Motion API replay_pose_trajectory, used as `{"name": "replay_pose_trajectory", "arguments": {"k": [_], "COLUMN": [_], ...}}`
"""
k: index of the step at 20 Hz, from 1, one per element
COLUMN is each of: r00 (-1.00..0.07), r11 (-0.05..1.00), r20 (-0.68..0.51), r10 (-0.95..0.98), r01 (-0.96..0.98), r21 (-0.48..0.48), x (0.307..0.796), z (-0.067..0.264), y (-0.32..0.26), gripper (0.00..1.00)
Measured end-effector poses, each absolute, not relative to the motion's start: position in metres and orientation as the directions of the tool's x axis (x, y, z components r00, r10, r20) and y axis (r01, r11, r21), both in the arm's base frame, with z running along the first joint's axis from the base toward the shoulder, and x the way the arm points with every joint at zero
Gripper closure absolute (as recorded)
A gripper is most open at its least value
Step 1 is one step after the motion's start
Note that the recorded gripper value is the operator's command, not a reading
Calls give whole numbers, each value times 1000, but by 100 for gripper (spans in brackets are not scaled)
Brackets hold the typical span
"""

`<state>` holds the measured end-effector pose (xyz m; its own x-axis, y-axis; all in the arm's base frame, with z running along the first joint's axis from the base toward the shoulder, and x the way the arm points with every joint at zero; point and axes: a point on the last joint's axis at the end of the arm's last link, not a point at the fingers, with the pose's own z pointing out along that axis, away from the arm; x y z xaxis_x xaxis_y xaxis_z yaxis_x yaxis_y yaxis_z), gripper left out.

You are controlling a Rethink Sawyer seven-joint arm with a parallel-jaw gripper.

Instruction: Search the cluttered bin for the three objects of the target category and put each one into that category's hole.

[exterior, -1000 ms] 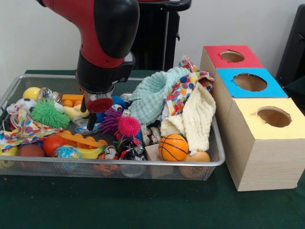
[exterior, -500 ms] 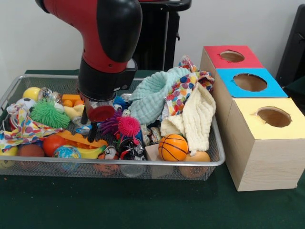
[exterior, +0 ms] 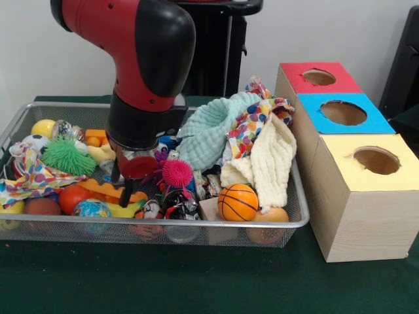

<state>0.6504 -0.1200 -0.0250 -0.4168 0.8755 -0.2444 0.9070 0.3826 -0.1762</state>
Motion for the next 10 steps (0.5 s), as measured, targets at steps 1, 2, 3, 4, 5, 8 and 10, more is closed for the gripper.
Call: {"name": "replay_pose_trajectory", "arguments": {"k": [1,2,3,4,5,8,10], "r00": [-418,-420,-421,-421,-422,-422,-422], "r11": [383,383,383,383,382,381,381], "r20": [-241,-237,-235,-234,-232,-229,-228], "r10": [876,876,876,876,876,877,878], "r01": [906,904,904,903,903,902,902], "r21": [-181,-188,-191,-194,-196,-200,-202], "x": [648,646,644,643,642,639,638], "z": [-29,-33,-35,-36,-38,-39,-39], "y": [-120,-119,-119,-119,-119,-118,-117], "gripper": [0,0,0,0,0,0,0]}}
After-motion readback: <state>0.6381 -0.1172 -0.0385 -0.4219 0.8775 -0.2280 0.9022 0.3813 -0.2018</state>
